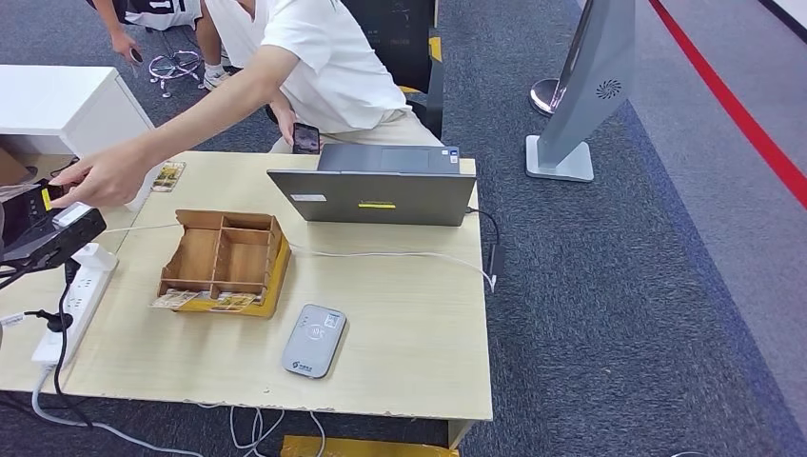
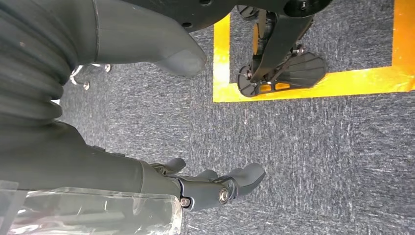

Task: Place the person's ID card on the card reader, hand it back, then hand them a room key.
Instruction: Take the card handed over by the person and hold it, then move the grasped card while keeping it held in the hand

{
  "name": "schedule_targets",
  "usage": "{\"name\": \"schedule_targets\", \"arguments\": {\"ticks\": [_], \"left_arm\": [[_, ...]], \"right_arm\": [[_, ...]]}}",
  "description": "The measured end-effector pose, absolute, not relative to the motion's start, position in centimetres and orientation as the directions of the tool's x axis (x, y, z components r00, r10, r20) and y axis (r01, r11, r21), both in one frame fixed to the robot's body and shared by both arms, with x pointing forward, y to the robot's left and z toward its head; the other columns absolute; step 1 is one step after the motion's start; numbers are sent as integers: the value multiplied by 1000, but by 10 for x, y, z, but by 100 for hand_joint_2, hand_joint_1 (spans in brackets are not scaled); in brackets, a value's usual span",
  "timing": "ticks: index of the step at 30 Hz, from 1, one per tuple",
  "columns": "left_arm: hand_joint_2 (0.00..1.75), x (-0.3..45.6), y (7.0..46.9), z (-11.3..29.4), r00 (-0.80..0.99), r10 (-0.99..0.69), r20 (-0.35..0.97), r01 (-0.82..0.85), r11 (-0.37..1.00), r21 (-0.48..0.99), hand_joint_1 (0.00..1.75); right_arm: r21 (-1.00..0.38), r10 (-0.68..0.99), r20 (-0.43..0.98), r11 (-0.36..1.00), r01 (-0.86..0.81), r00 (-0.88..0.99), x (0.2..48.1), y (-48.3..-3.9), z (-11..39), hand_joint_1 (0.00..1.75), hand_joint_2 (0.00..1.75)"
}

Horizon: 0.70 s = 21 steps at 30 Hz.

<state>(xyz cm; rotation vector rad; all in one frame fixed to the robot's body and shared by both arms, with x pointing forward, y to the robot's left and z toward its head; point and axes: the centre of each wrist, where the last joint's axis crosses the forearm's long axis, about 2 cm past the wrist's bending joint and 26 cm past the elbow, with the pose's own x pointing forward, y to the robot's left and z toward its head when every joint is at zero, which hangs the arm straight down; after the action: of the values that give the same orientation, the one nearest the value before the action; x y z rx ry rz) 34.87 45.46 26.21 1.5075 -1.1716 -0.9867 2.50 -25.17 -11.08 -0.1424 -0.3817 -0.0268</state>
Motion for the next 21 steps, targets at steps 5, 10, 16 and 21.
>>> {"name": "schedule_targets", "arguments": {"ticks": [5,10,16,21], "left_arm": [[175,348,454,262,209,-977,-41,-213,-86,973,175],[175,339,433,260,143,-986,-84,-304,-124,944,175],[175,324,371,253,-33,-993,-115,-401,-93,911,175],[175,314,306,239,-192,-972,-135,-417,-44,908,175]], "right_arm": [[-133,-1,374,990,55,928,25,-252,-111,0,175],[-133,6,364,990,46,932,24,-250,-111,0,175],[-138,26,349,990,24,937,24,-249,-111,0,175],[-120,26,366,993,19,930,30,-237,-109,0,175]]}}
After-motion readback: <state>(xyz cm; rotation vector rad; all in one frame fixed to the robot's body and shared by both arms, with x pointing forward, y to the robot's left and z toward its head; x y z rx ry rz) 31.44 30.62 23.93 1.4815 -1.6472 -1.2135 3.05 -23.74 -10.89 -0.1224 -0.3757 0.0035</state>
